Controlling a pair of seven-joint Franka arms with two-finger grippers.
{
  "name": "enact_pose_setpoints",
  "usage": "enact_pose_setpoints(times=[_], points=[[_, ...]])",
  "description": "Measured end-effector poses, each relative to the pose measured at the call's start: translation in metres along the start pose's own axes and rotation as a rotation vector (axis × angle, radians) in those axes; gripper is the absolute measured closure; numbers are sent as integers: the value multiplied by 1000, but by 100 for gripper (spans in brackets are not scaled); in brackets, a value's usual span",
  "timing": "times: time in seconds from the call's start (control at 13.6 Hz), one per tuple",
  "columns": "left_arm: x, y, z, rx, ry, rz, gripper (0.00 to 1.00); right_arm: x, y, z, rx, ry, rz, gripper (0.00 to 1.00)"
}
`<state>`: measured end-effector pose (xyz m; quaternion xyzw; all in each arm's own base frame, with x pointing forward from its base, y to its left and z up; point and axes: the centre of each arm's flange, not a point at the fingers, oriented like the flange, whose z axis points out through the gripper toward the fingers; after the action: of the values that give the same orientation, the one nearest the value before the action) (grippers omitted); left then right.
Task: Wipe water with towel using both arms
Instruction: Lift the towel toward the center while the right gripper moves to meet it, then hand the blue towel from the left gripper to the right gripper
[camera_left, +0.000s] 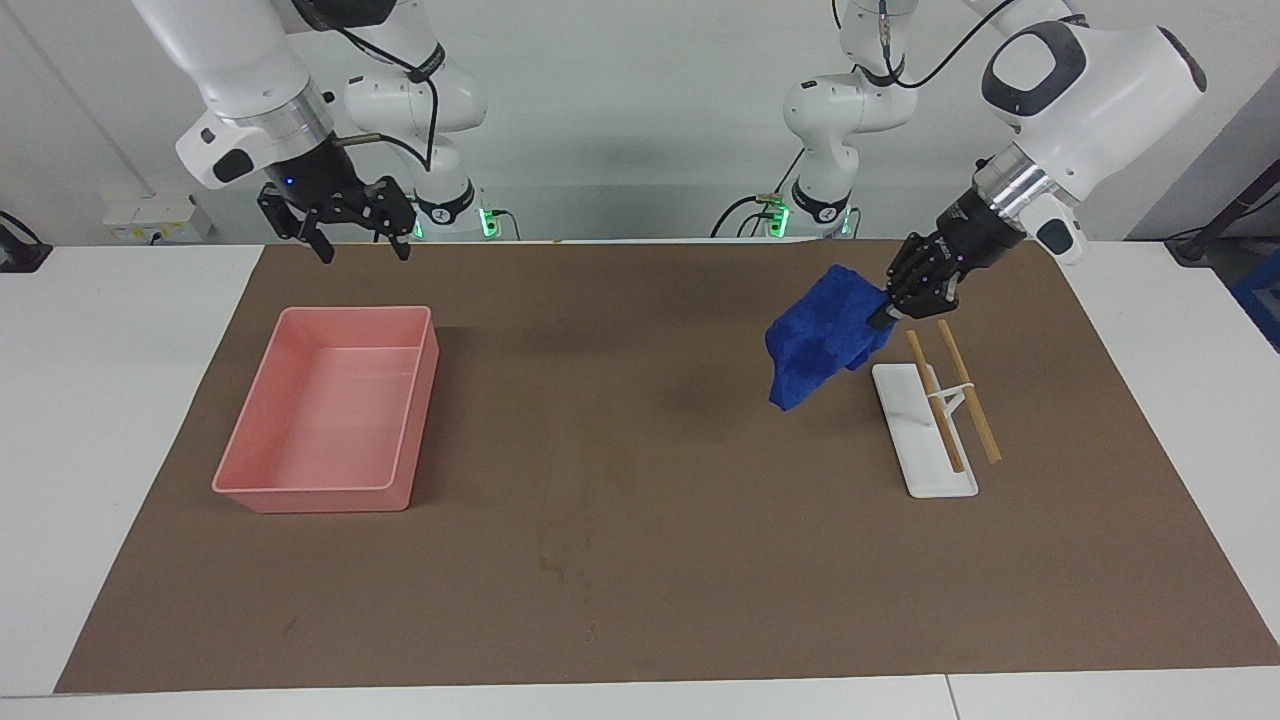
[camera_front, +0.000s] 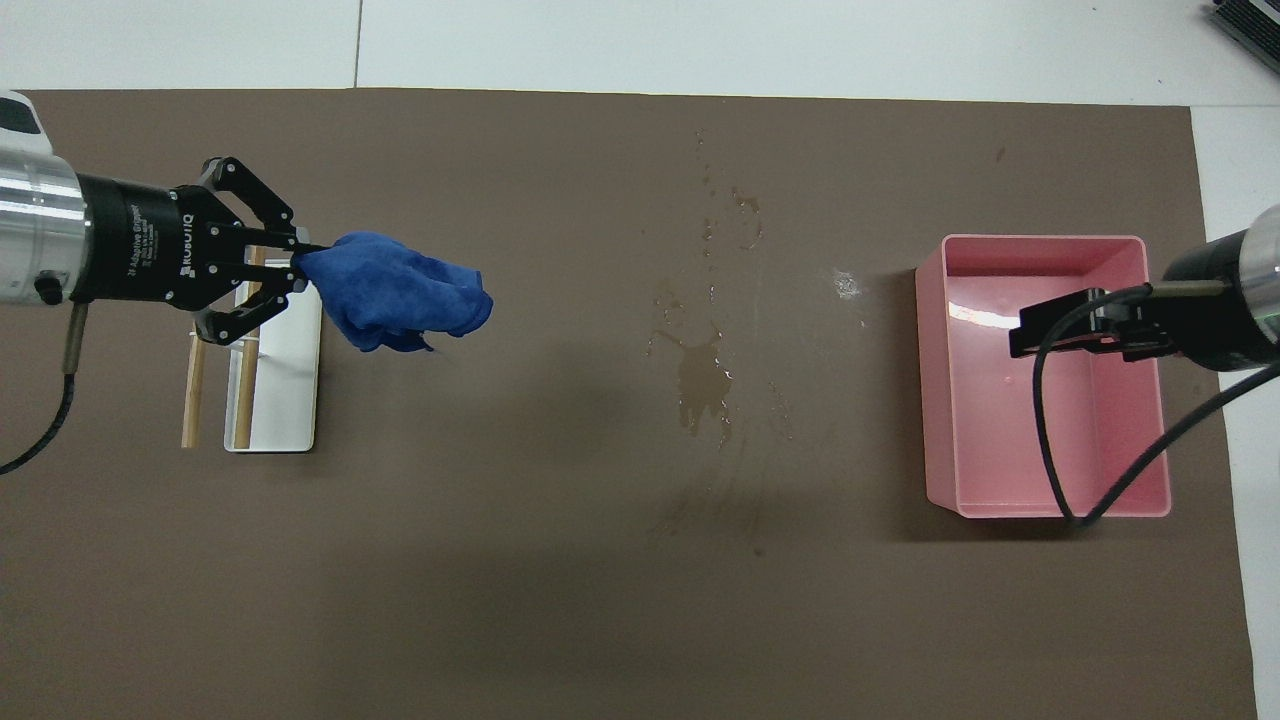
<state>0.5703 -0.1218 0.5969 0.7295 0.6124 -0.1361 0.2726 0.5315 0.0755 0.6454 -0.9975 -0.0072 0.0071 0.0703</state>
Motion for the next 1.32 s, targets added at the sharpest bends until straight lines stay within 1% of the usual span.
enact_pose_setpoints(times=[0.15, 0.29, 0.44, 0.51, 0.66, 0.81, 0.88, 1.03, 1.25, 1.32], points=[[-23, 5, 6, -58, -50, -126, 85, -6, -30, -1, 72, -5, -94, 0], [-39, 12, 8, -121, -108, -267, 85, -10, -51, 0, 123, 0, -188, 0], [-51, 14, 11, -148, -166, -371, 85, -11, -76, -1, 136, 33, -276, 0], [-59, 14, 13, -155, -190, -399, 85, -13, -89, 0, 138, 51, -317, 0], [-82, 14, 22, -186, -221, -446, 85, -15, -113, 3, 141, 95, -448, 0], [-110, 10, 36, -219, -243, -467, 85, -15, -130, 15, 138, 125, -594, 0], [-124, 6, 46, -220, -250, -463, 85, -15, -137, 20, 136, 135, -662, 0], [-142, -3, 61, -204, -255, -450, 85, -20, -152, 28, 135, 135, -772, 0], [-148, -8, 69, -179, -253, -443, 85, -27, -170, 31, 144, 145, -938, 0], [-149, -11, 71, -150, -248, -439, 85, -28, -173, 30, 163, 158, -1003, 0]])
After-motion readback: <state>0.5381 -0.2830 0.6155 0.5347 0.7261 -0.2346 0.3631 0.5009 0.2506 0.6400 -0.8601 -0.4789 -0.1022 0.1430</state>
